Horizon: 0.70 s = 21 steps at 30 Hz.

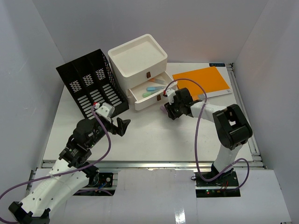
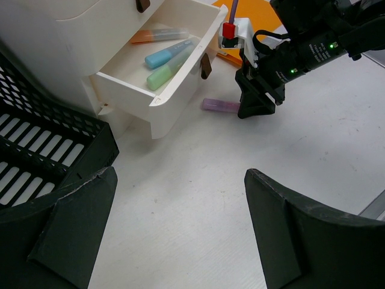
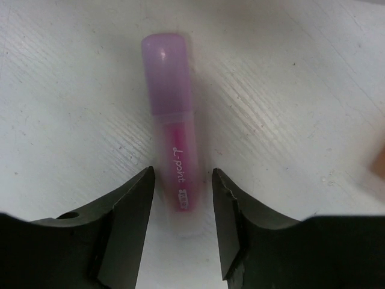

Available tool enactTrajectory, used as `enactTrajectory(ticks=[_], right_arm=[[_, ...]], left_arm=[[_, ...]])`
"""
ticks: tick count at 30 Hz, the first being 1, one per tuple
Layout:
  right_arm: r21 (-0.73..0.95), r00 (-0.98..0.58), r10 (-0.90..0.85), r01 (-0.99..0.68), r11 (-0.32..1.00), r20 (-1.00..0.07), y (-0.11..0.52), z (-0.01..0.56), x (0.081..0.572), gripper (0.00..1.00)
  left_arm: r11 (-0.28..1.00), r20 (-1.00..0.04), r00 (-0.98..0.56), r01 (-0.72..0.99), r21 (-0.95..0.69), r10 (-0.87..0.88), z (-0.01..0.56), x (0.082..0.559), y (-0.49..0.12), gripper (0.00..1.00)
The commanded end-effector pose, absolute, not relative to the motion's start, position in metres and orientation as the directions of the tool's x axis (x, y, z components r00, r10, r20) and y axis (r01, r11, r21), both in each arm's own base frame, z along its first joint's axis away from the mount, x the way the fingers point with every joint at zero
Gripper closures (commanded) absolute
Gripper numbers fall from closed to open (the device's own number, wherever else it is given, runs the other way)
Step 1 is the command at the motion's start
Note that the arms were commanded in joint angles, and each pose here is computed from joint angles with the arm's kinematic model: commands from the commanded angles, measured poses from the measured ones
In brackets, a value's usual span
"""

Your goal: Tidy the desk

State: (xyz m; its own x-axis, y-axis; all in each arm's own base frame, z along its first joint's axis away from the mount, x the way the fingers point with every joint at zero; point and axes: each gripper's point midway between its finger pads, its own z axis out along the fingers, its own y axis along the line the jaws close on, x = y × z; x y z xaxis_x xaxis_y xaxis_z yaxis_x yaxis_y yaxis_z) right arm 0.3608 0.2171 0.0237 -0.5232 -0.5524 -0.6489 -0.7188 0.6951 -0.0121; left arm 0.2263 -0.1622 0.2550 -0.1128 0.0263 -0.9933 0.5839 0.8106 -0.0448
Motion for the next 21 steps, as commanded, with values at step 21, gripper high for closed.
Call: enactTrajectory(ticks=[21], right_arm=[[-0.662, 0.357, -0.721, -0.726, 0.187, -0.594, 0.226, 0.231, 0.348, 0.92]], left_arm=[[0.803, -0.994, -0.104, 0.594, -0.039, 0.028, 0.255, 0.226, -0.164, 0.02]])
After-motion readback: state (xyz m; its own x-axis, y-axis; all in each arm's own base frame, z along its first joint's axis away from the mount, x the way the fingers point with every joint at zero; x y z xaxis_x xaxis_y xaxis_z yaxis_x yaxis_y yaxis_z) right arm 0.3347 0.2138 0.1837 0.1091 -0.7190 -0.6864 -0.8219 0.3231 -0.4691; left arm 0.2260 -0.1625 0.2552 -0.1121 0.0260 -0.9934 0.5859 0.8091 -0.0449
